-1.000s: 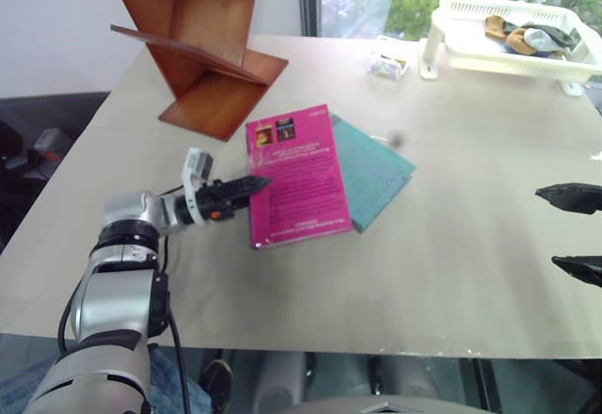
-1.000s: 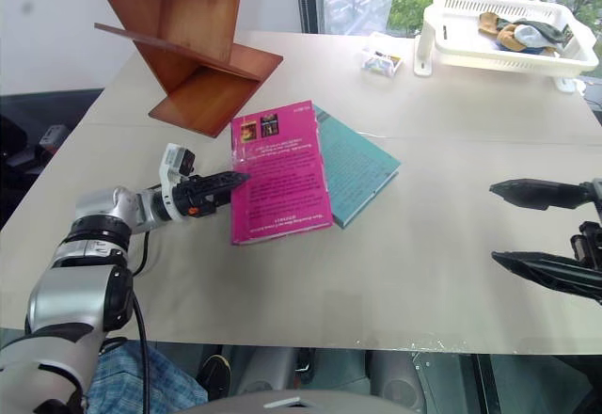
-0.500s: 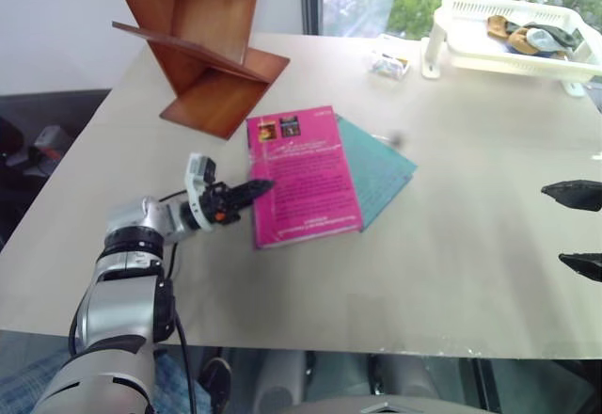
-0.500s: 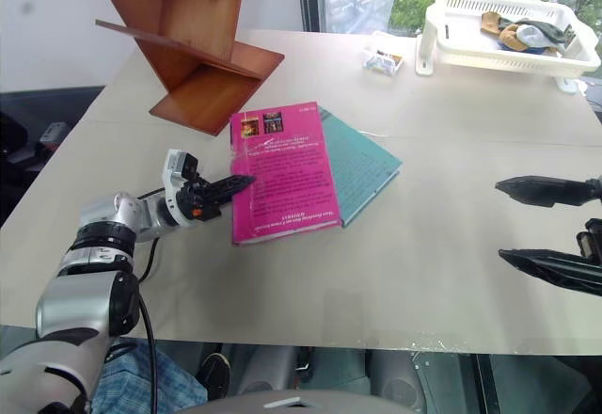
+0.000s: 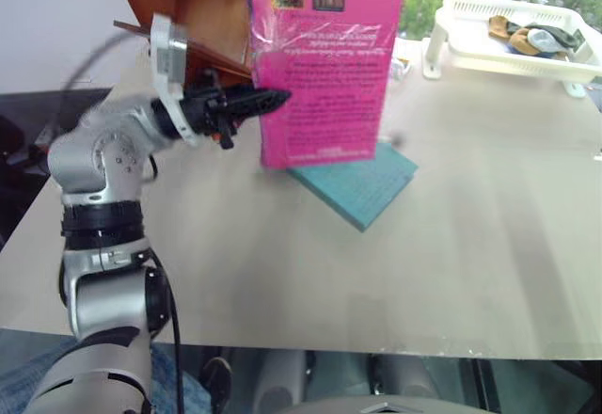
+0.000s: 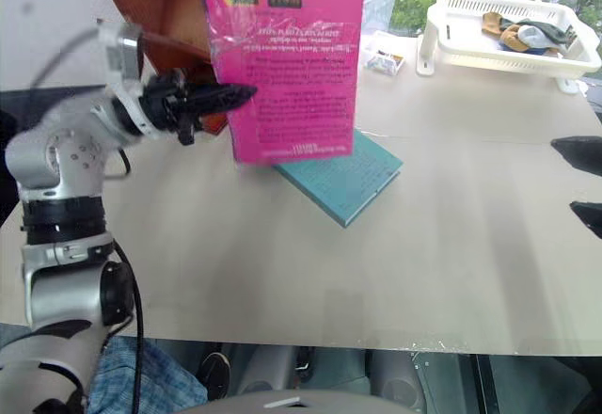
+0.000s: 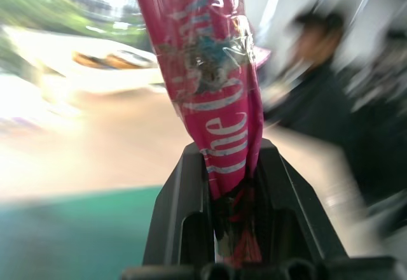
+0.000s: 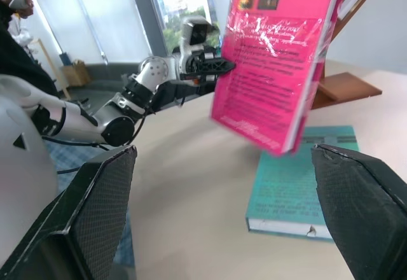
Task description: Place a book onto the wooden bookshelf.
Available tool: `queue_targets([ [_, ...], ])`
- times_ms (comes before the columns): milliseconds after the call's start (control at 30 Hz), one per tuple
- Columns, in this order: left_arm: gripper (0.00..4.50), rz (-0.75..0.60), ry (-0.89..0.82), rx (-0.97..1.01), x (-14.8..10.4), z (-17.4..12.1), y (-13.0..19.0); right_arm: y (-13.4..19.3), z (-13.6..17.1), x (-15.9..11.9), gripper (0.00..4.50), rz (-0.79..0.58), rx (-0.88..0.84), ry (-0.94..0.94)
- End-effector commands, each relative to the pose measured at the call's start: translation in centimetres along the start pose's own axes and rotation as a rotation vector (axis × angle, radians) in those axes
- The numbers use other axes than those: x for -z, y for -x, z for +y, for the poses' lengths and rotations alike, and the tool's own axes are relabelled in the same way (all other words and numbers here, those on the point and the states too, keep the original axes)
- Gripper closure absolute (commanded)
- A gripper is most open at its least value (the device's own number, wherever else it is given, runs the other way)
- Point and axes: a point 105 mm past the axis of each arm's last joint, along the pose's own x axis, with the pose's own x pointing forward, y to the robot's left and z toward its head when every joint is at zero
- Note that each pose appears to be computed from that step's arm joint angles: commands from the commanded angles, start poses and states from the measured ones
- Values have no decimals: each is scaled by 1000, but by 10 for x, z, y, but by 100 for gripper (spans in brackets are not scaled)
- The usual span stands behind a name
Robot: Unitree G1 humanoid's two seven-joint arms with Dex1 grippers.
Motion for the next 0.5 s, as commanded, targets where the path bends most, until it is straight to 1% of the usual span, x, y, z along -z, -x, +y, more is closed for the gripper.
queue_targets([
  [33, 416, 82, -439, -43, -31, 10, 0, 1, 2, -14, 0, -64, -22, 35],
  [133, 416, 105, -761, -130, -60, 24, 2, 3, -1, -16, 0, -82, -20, 35],
  [167, 416, 137, -862, -153, -66, 29, 4, 3, -3, -16, 0, -85, -18, 35],
  [233, 416, 197, -991, -176, -72, 38, 10, 3, -5, -15, 0, -89, -17, 34],
  [333, 416, 303, -1081, -202, -76, 55, 24, 1, -7, -14, 0, -101, -26, 35],
  [400, 416, 411, -1127, -217, -70, 68, 33, 1, -10, -14, 0, -108, -31, 37],
  [500, 416, 539, -1139, -216, -55, 82, 44, 0, -12, -12, 0, -118, -32, 37],
])
